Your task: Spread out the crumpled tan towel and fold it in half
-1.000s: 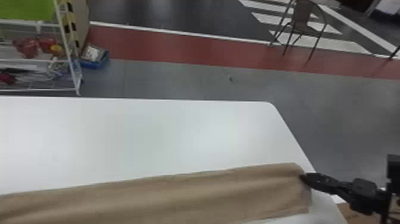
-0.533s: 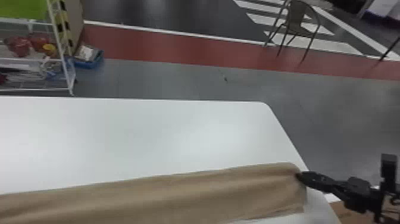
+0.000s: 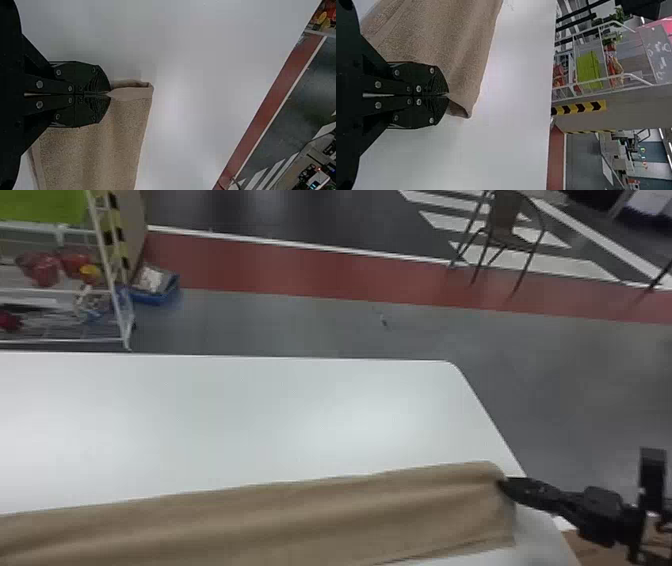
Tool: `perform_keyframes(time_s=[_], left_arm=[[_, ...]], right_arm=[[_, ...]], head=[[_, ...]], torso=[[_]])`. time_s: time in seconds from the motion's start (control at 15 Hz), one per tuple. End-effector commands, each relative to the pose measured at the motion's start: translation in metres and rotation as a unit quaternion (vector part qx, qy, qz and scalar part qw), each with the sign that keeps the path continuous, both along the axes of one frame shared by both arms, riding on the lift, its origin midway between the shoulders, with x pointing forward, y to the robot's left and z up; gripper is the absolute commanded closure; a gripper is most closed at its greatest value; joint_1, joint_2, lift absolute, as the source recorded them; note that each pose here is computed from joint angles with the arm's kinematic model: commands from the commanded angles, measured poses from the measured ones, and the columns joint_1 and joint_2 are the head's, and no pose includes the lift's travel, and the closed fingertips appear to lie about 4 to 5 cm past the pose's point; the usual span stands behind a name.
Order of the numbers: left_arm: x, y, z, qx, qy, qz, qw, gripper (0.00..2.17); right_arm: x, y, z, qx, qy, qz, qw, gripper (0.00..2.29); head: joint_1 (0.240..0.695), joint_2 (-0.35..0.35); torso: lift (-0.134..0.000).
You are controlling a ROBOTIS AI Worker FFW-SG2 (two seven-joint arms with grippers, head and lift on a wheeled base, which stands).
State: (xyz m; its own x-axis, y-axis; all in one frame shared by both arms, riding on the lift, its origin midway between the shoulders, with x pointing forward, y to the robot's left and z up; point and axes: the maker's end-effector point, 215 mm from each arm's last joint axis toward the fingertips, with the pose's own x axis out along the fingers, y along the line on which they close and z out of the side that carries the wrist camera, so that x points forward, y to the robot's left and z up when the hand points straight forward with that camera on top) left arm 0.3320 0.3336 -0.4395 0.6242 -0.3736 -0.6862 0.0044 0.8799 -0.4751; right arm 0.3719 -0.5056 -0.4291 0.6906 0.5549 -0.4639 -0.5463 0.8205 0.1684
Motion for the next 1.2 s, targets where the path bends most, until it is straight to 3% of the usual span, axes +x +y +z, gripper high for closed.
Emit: perform_keyframes(time_s=[0.0, 0.13, 0.27, 0.47, 0.53, 0.6, 0.73, 1.0, 1.13], left_arm=[[0.001, -0.001, -0.003, 0.005, 0.001, -0.001, 1.0, 1.75], [0.002, -0.002, -0.004, 0.01, 0.003, 0.0, 0.9999, 1.62], [0.003, -0.002, -0.002, 0.012, 0.001, 0.0, 0.9999, 1.17], [0.003, -0.004, -0.004, 0.014, 0.003, -0.002, 0.9999, 1.15], [0.006, -0.005, -0.004, 0.016, 0.002, -0.004, 0.9999, 0.99], [0.006, -0.006, -0.004, 0.017, 0.001, -0.005, 0.9998, 0.65], [0.007, -0.008, -0.004, 0.017, 0.001, -0.007, 0.9998, 0.25], [0.01, -0.001, 0.008, 0.033, -0.013, -0.002, 0.9994, 0.15], [0.007, 0.01, 0.023, 0.051, -0.036, 0.004, 0.998, 0.14]], right_arm=[[-0.001, 0.002, -0.003, -0.008, -0.001, 0.007, 0.9999, 1.2], [-0.001, 0.002, -0.003, -0.009, -0.002, 0.008, 0.9999, 1.19], [-0.006, -0.001, -0.005, -0.01, 0.005, 0.005, 0.9999, 1.19], [-0.015, 0.002, -0.005, -0.015, 0.014, 0.009, 0.9997, 1.18], [-0.016, 0.0, -0.003, -0.016, 0.011, 0.006, 0.9998, 1.04], [-0.017, -0.003, -0.001, -0.017, 0.009, 0.002, 0.9998, 0.87], [-0.017, -0.007, 0.001, -0.018, 0.007, -0.001, 0.9998, 0.52], [-0.018, -0.012, 0.005, -0.016, 0.008, -0.011, 0.9998, 0.41], [-0.019, -0.026, 0.02, -0.013, -0.012, -0.03, 0.9994, 0.19]], head=[[0.695, -0.278], [0.695, -0.276], [0.695, -0.276], [0.695, -0.282], [0.695, -0.282], [0.695, -0.283], [0.695, -0.294], [0.695, -0.31], [0.695, -0.303]], torso=[[-0.122], [-0.122], [-0.122], [-0.122], [-0.122], [-0.122], [-0.122], [-0.122], [-0.122]])
